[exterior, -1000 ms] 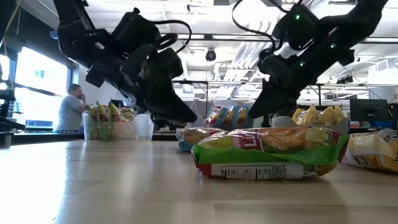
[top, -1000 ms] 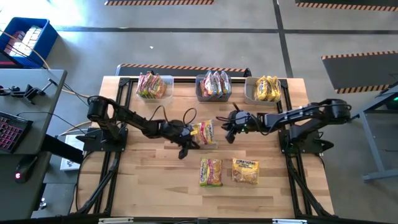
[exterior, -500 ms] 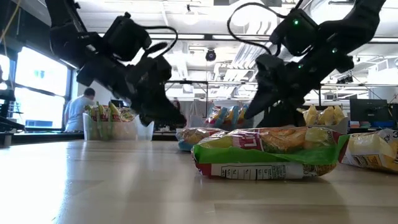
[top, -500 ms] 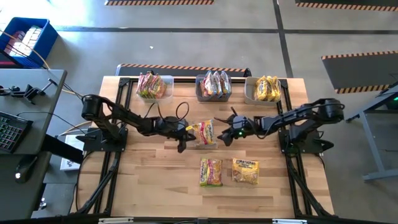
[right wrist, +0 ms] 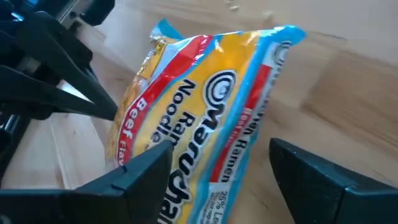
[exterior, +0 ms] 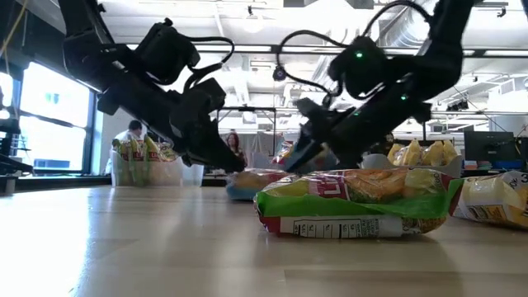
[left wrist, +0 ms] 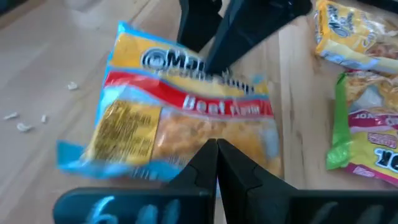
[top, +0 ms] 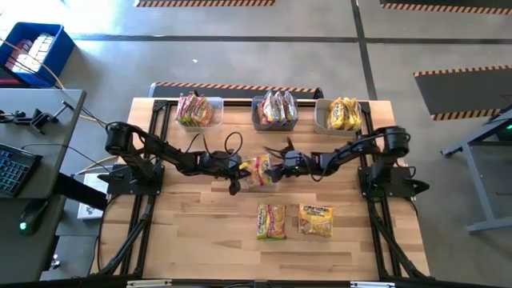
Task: Sort Maruchan noodles
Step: Put the blue noodle pack into the black bin
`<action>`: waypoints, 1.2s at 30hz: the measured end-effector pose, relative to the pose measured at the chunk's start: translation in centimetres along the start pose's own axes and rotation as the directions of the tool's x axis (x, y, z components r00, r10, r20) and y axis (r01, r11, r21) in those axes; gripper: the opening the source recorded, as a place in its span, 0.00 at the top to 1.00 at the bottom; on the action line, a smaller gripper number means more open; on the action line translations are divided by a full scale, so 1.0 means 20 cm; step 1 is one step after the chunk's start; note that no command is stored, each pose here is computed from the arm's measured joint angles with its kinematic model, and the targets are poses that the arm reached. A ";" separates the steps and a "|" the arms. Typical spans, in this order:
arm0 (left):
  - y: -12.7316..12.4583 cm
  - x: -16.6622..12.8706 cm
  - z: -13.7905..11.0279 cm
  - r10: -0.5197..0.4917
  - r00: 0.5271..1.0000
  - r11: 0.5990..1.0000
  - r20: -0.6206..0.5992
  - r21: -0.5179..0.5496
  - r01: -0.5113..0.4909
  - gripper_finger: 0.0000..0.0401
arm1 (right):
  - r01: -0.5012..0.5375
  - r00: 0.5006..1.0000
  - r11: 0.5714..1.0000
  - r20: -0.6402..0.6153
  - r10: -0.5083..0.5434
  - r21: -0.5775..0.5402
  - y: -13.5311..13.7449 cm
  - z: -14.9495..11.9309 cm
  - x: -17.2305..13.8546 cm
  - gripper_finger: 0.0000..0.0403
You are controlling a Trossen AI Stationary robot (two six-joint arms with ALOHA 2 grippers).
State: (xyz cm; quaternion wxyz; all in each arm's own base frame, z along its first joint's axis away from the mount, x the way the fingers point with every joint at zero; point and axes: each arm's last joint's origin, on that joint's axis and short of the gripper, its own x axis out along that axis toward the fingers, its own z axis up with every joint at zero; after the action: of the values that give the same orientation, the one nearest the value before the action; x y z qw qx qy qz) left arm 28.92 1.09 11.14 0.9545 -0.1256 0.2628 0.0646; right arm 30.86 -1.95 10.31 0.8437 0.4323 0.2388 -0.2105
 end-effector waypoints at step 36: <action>-0.05 0.08 -0.16 0.075 0.992 0.996 -0.101 0.051 -0.070 1.00 | -0.226 0.970 0.962 -0.122 0.209 -0.156 0.06 0.11 0.13 0.33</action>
State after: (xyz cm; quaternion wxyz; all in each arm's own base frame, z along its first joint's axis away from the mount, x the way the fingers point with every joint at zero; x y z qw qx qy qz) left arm 28.88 -0.62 7.78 0.9394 -0.0964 0.3174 0.0862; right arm 34.17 -3.48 10.63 0.8815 0.3935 0.2505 -0.0726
